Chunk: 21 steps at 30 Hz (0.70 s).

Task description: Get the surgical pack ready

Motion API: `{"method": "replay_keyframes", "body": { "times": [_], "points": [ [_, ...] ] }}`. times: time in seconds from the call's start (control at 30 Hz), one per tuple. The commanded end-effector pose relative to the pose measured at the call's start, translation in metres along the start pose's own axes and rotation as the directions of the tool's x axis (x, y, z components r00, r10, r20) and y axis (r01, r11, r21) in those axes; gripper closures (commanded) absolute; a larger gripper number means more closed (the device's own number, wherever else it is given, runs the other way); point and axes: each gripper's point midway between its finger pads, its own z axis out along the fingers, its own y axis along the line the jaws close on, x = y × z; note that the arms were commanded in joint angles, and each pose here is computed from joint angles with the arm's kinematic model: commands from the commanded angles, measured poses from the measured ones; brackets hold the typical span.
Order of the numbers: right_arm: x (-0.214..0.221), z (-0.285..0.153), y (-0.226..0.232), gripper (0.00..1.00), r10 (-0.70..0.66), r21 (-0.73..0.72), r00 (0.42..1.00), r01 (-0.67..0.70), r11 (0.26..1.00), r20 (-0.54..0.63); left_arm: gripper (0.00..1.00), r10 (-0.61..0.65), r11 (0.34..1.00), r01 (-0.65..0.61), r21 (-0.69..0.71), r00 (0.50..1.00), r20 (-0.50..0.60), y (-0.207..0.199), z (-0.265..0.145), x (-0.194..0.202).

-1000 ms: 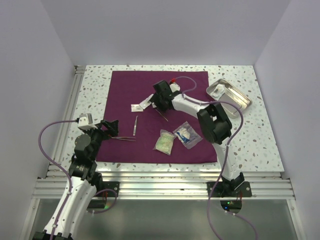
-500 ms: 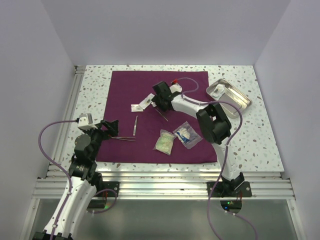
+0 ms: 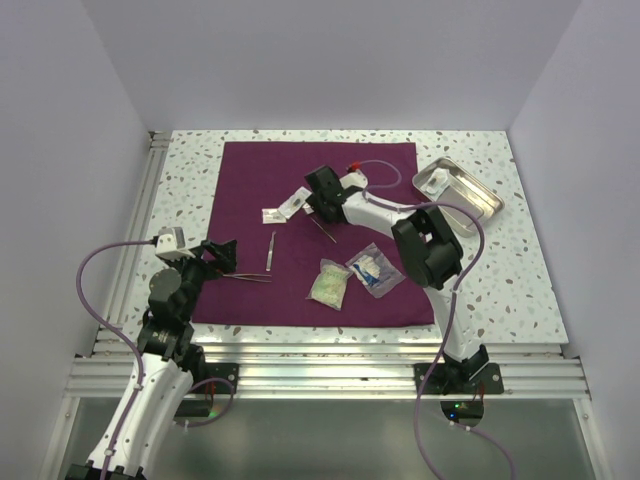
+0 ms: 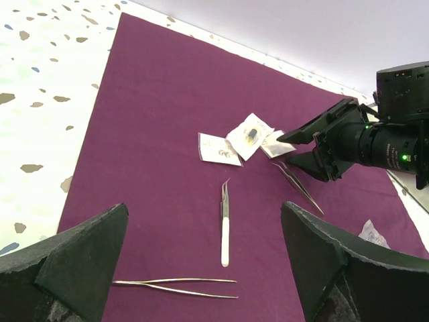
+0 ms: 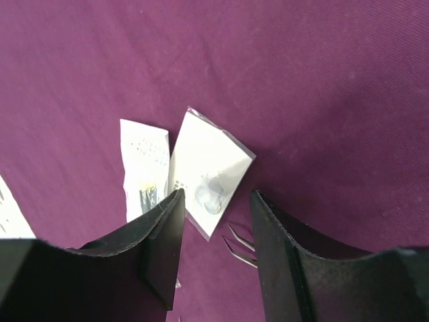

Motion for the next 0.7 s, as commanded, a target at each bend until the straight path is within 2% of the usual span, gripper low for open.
{"method": "replay_keyframes", "body": {
  "times": [0.0,0.23,0.33,0.4,0.47,0.67],
  "points": [
    [-0.012,0.000,-0.008,0.53,0.056,0.027,0.996,-0.058,0.998,0.071,0.00,0.015,1.000,-0.016,0.020,0.999,0.031,-0.005,0.000,-0.009],
    [-0.018,0.005,-0.003,0.60,0.148,-0.030,0.983,-0.145,0.989,0.111,0.00,0.015,1.000,-0.016,0.020,0.999,0.031,-0.005,0.000,-0.009],
    [-0.021,0.006,0.004,0.72,0.168,-0.056,0.979,-0.162,0.985,0.117,0.00,0.015,1.000,-0.016,0.019,0.999,0.028,-0.004,0.000,-0.008],
    [-0.023,0.006,0.005,0.90,0.171,-0.064,0.978,-0.164,0.984,0.121,0.00,0.015,1.000,-0.016,0.019,0.999,0.028,-0.004,0.000,-0.008],
    [-0.027,0.004,0.007,1.00,0.175,-0.071,0.976,-0.167,0.983,0.127,0.00,0.017,1.000,-0.017,0.017,0.999,0.027,-0.004,0.000,-0.008],
    [-0.052,-0.020,0.009,1.00,0.168,-0.104,0.968,-0.150,0.983,0.185,0.00,0.017,1.000,-0.017,0.018,0.999,0.030,-0.004,0.000,-0.008]
  ]
}}
